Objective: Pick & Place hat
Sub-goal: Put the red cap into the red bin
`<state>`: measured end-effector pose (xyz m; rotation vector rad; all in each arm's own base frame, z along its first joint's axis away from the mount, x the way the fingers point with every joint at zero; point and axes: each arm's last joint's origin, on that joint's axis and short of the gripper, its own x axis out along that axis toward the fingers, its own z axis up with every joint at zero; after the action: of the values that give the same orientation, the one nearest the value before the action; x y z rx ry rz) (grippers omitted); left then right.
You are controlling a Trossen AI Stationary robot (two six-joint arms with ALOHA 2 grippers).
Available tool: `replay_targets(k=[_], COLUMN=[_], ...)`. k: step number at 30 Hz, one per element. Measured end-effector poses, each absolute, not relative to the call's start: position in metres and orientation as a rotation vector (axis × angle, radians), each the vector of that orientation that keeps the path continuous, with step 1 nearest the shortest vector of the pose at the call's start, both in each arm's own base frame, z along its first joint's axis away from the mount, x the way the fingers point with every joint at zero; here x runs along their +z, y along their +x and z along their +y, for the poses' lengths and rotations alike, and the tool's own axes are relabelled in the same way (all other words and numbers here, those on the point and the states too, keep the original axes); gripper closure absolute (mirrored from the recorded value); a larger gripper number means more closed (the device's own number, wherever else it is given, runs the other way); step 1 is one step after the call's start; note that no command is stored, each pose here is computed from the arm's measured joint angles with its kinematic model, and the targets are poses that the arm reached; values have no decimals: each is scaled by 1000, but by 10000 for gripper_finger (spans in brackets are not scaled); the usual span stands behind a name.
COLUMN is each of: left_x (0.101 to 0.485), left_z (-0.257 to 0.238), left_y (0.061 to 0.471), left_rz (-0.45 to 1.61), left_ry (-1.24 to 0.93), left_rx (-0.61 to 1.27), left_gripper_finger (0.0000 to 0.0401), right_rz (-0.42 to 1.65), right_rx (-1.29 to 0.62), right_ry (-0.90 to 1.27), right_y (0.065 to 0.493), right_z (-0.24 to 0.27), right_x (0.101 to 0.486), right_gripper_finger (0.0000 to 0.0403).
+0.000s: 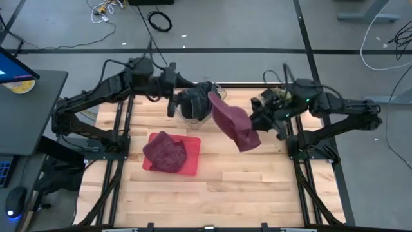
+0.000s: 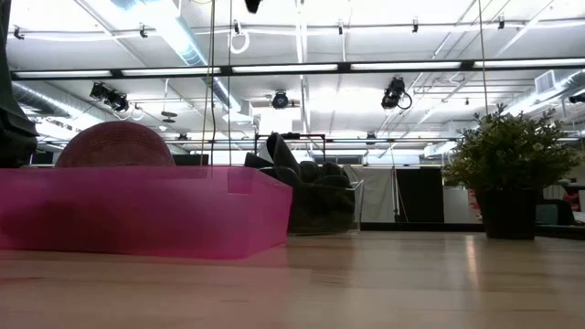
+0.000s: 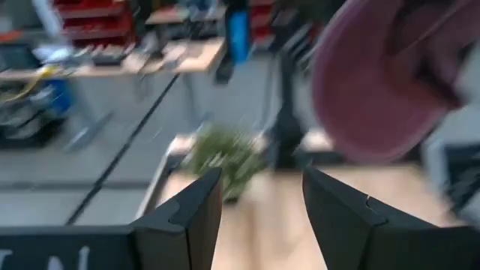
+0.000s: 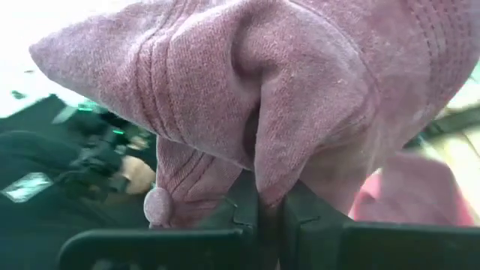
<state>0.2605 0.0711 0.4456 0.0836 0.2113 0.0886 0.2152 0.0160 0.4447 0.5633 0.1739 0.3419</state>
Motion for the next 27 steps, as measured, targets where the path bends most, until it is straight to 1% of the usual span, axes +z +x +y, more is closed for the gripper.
replay_targets(k=[6, 9, 15, 21, 27], left_x=[466, 473, 479, 481, 481], left_z=[78, 79, 78, 76, 74], left_y=[257, 257, 256, 257, 257], left_rz=[13, -42, -91, -110, -94], left_ry=[-129, -200, -280, -288, -327], left_rx=[-156, -231, -254, -267, -306], left_gripper_finger=[213, 213, 213, 213, 213], right_rz=[57, 46, -9, -53, -39], right_rx=[455, 480, 552, 652, 668], right_ry=[512, 488, 426, 402, 411], right_y=[214, 219, 240, 266, 278], right_z=[6, 2, -7, -12, -17], right_x=[458, 458, 456, 450, 443], right_gripper_finger=[391, 392, 392, 392, 392])
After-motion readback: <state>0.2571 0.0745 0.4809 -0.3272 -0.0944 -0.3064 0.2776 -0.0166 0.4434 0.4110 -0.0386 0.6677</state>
